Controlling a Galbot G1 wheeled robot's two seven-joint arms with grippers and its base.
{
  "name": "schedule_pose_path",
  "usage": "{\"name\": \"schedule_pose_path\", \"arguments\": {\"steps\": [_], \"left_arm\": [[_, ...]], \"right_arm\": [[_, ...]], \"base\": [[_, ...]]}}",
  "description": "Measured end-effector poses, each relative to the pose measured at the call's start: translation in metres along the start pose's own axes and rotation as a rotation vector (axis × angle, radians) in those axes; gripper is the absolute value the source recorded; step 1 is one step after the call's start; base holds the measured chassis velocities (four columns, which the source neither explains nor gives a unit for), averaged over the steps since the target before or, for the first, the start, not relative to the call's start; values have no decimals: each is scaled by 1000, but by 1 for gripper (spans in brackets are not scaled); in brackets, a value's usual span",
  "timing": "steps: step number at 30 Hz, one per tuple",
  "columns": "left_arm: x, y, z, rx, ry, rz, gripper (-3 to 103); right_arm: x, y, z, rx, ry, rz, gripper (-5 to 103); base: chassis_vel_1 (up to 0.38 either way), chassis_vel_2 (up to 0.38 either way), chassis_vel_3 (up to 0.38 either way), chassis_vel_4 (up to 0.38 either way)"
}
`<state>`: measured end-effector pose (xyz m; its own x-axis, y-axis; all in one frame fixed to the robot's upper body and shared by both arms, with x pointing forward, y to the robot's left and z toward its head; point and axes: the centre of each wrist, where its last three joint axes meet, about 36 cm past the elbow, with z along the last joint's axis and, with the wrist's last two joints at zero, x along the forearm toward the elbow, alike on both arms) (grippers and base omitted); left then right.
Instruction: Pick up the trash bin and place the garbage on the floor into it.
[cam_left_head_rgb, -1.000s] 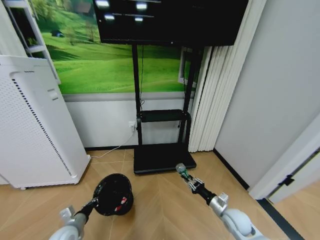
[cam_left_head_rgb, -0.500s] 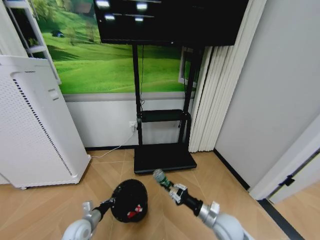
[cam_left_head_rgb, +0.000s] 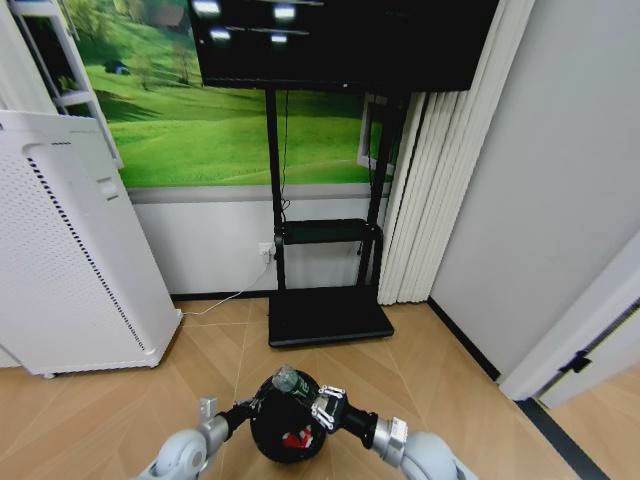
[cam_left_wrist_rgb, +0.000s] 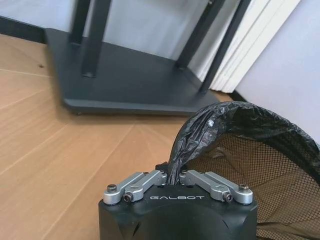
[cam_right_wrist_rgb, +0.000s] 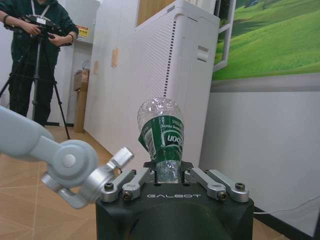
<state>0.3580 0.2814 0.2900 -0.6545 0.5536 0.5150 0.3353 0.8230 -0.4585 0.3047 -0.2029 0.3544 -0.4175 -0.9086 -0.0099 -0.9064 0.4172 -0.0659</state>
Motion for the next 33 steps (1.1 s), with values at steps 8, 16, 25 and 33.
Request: {"name": "schedule_pose_path", "arguments": {"steps": [8, 16, 25, 33], "left_arm": [[-17, -18, 8, -1, 14, 52, 4], [-9, -25, 15, 13, 12, 73, 4], [9, -17, 12, 21, -10, 39, 4], [15, -14, 13, 23, -12, 29, 4]], "right_arm": [[-24, 12, 23, -3, 18, -80, 21], [-33, -2, 43, 9, 35, -43, 21], [-42, -4, 48, -17, 27, 35, 42], [-43, -5, 47, -21, 24, 37, 70]], "base": [[0, 0, 0, 0], [0, 0, 0, 0], [0, 0, 0, 0], [0, 0, 0, 0]]}}
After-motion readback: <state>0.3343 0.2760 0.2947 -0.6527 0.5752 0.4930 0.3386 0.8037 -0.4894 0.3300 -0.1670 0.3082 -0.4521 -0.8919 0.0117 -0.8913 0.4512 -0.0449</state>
